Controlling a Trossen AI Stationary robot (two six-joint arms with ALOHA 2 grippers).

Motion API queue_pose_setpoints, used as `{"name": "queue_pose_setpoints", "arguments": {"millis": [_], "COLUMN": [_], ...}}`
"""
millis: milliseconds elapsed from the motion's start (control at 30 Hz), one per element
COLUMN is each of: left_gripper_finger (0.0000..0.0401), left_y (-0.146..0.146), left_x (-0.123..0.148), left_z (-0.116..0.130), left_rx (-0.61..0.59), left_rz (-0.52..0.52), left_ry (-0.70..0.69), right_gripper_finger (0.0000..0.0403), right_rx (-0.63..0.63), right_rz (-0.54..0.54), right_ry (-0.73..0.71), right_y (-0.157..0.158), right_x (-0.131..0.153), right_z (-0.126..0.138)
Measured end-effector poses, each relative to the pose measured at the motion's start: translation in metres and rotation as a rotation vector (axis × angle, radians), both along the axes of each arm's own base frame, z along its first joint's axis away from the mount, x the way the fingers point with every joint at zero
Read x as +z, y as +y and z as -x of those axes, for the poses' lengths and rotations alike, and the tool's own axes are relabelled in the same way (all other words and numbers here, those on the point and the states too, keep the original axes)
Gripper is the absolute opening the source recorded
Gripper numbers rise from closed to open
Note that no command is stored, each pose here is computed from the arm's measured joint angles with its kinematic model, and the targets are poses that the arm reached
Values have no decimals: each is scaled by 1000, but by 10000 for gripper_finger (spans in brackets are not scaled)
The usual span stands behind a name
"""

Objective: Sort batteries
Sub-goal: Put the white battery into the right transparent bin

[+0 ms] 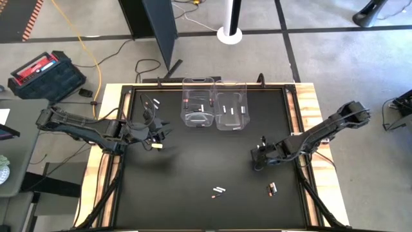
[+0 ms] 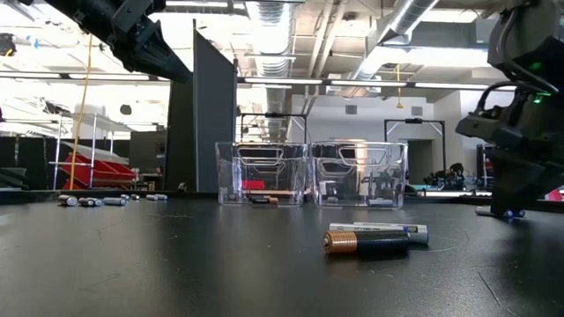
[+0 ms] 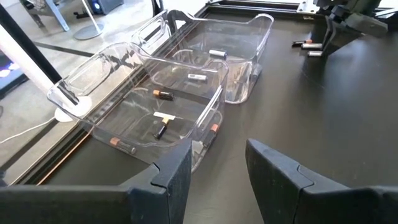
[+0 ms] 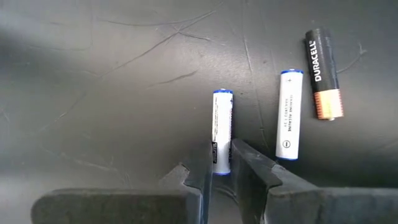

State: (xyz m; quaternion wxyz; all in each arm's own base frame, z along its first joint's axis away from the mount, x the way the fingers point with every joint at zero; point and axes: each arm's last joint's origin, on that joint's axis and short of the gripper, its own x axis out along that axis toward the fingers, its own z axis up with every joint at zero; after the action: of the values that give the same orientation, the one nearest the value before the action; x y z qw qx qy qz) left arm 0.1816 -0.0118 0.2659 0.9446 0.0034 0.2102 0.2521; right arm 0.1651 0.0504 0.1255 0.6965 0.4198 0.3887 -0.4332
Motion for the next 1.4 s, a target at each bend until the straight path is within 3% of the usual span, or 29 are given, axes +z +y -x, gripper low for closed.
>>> {"name": "queue_pose_setpoints", "arguments": {"millis": [433,967,1167,1400], "left_gripper_finger": [146,146,146,146], "left_y": [0,0,0,0], "left_x": [0,0,0,0], "left_z": [0,0,0,0], "left_rx": [0,0,-1,-1], "left_rz": [0,-1,-1,-1], "left_ry": [1,1,1,1], "right_gripper_finger": [51,49,49,49], "right_rx": [40,145,222,370], "right_rz": [5,23,41,137], "right_ry": [17,13,-40,-139], "right_y": [-2,5,10,-3], "right_x": [1,37,66,123], "right_z": [-2,-24,-40,-69]}}
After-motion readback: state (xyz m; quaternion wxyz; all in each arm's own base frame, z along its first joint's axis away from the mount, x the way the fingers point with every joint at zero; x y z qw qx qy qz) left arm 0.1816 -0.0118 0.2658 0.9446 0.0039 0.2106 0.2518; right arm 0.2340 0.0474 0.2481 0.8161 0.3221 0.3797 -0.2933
